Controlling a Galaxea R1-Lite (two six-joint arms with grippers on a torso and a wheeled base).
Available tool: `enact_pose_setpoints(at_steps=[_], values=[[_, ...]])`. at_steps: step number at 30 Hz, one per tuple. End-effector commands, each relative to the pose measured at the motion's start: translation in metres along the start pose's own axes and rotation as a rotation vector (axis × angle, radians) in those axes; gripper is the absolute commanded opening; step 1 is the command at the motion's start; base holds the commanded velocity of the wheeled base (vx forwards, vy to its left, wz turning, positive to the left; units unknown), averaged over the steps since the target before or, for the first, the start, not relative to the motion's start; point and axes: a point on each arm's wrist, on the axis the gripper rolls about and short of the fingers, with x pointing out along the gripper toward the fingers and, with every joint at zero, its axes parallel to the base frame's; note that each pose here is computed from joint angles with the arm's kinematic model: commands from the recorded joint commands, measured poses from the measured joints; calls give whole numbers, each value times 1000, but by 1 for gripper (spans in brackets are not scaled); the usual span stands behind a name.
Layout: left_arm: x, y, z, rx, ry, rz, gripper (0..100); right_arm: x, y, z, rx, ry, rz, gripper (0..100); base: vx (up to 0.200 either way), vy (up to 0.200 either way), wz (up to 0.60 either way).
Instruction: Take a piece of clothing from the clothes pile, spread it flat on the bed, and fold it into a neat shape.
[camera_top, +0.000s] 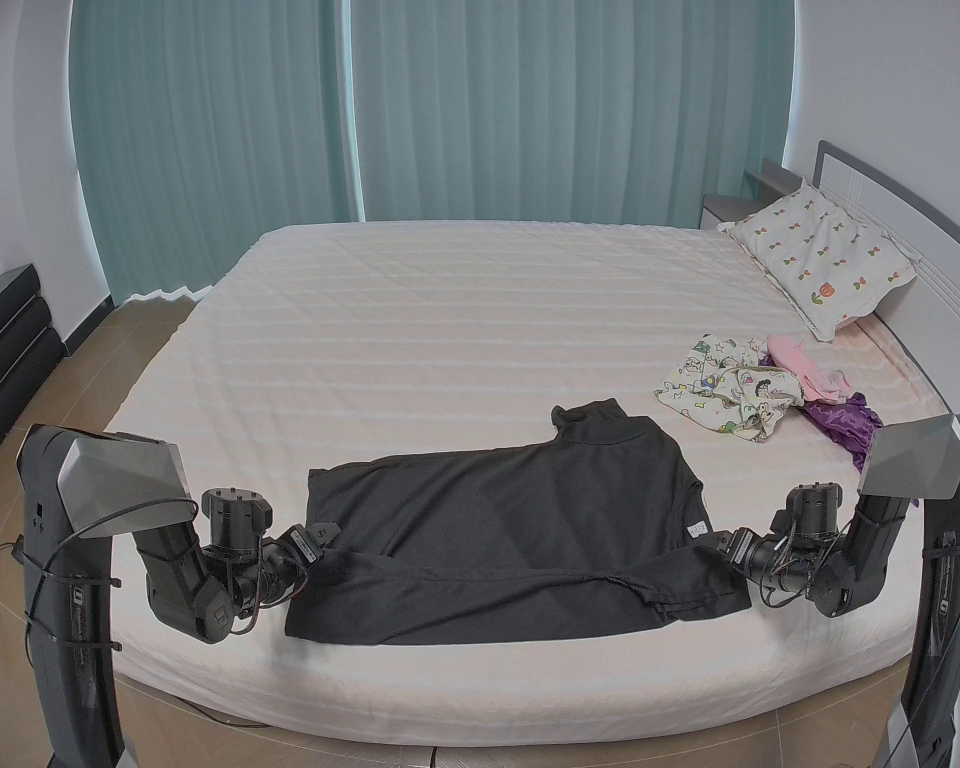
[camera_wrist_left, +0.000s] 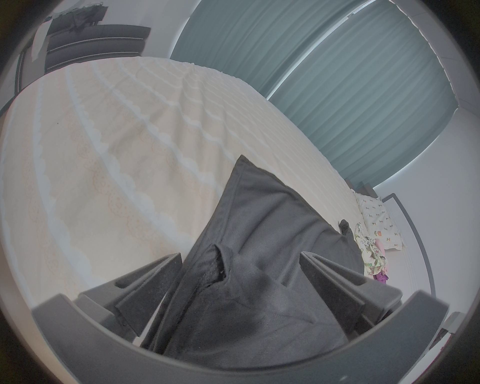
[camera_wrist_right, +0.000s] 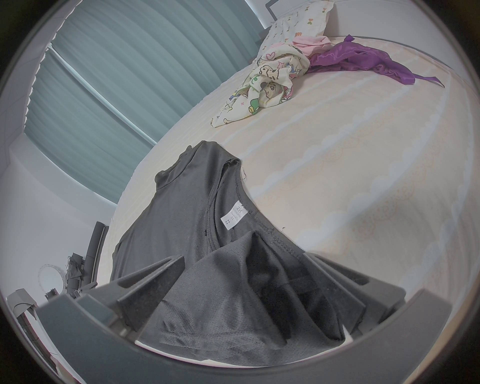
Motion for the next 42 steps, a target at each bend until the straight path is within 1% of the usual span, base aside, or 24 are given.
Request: enact_pose_setpoints(at_steps=[1,3,10,11,14,15,21,27,38,39,42], values=[[-1,4,-9,11,30,22,100,-1,0,0,0,-1,2,100,0,0,0],[-8,8,-15,16,55,41,100,-1,0,1,1,-2,1,100,0,0,0],[-13,10,-17,37,57,52,100,0,-1,0,2,0,-1,100,0,0,0],[-21,15,-22,46,79,75,100,-1,-1,0,2,0,-1,100,0,0,0],[-26,17,-24,78,88,79,100,-1,-1,0,2,0,-1,100,0,0,0],[-26,17,-25,78,88,79,0,0,0,0,1,1,0,100,0,0,0],[-33,22,-27,86,107,99,0,-1,-1,0,0,2,-2,100,0,0,0],[-46,31,-34,149,129,162,0,-2,-1,-1,1,3,-5,100,0,0,0],[-52,30,-33,156,133,165,0,-2,-1,-1,1,5,-6,100,0,0,0],[-53,31,-34,156,137,169,100,-2,-1,-1,1,5,-6,100,0,0,0],[-52,30,-33,153,132,163,100,-2,-1,-1,1,3,-5,100,0,0,0]])
